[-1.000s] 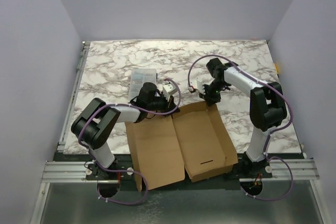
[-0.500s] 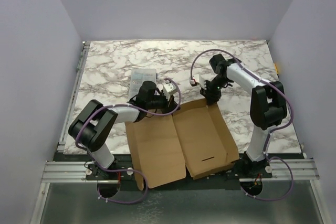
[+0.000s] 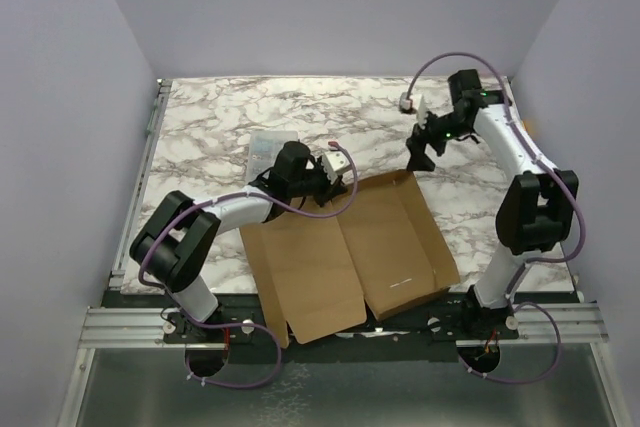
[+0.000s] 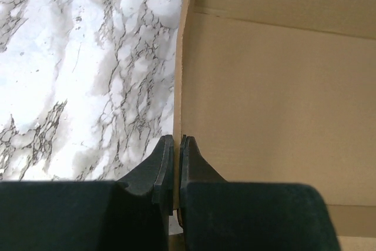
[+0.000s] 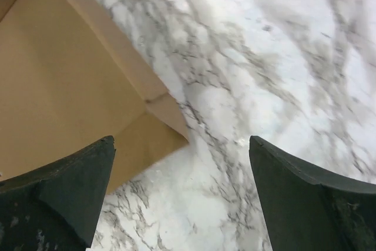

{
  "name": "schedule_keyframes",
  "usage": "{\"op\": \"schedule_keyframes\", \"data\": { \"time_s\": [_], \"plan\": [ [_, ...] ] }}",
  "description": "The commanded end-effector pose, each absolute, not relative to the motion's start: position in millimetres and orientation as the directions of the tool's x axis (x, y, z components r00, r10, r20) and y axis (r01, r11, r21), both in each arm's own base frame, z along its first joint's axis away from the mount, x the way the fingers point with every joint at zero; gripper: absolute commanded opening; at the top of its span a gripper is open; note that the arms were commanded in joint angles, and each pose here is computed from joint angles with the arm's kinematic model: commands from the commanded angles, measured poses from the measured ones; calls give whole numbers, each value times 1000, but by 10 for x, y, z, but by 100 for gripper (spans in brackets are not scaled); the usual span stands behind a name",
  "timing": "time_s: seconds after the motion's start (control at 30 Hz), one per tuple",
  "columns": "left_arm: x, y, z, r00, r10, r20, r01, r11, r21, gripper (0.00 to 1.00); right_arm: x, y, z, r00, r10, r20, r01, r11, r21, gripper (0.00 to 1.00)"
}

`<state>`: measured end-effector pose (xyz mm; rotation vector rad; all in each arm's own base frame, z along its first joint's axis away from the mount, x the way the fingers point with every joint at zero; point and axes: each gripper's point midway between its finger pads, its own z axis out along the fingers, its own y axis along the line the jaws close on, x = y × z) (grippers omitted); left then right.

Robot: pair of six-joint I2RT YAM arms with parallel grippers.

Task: Fold the paper box
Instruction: Fold the paper box at the center of the board.

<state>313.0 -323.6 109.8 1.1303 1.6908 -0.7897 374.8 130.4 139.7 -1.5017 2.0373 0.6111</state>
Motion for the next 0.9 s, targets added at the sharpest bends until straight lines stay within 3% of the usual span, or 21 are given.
{"op": "schedule_keyframes", "data": {
  "time_s": [0.0,0.13,0.27,0.4,0.57,0.87],
  "plan": [
    [3176,-3227,1170,-67,399,-914,921,378,98,0,3941,1181,1978,-276,-519,-809,-905,425,37,99],
    [3166,-3240,1291,28,422,-906,913,358,195,0,4037,1032,2000,-432,-207,-878,-784,568,251,100],
    [3156,-3224,1459,106,406,-908,903,342,259,0,3752,1145,1842,-551,-106,-828,-776,431,461,99],
    [3131,-3213,1652,166,365,-916,889,346,299,0,3647,1156,1833,-453,-47,-890,-785,494,373,100],
    [3099,-3250,1749,160,324,-932,895,350,276,0,3532,1153,1629,-501,-90,-861,-781,475,405,99],
    [3068,-3322,1811,114,255,-960,910,360,204,0,3522,1194,1656,-398,-143,-906,-813,512,277,68]
  ]
}}
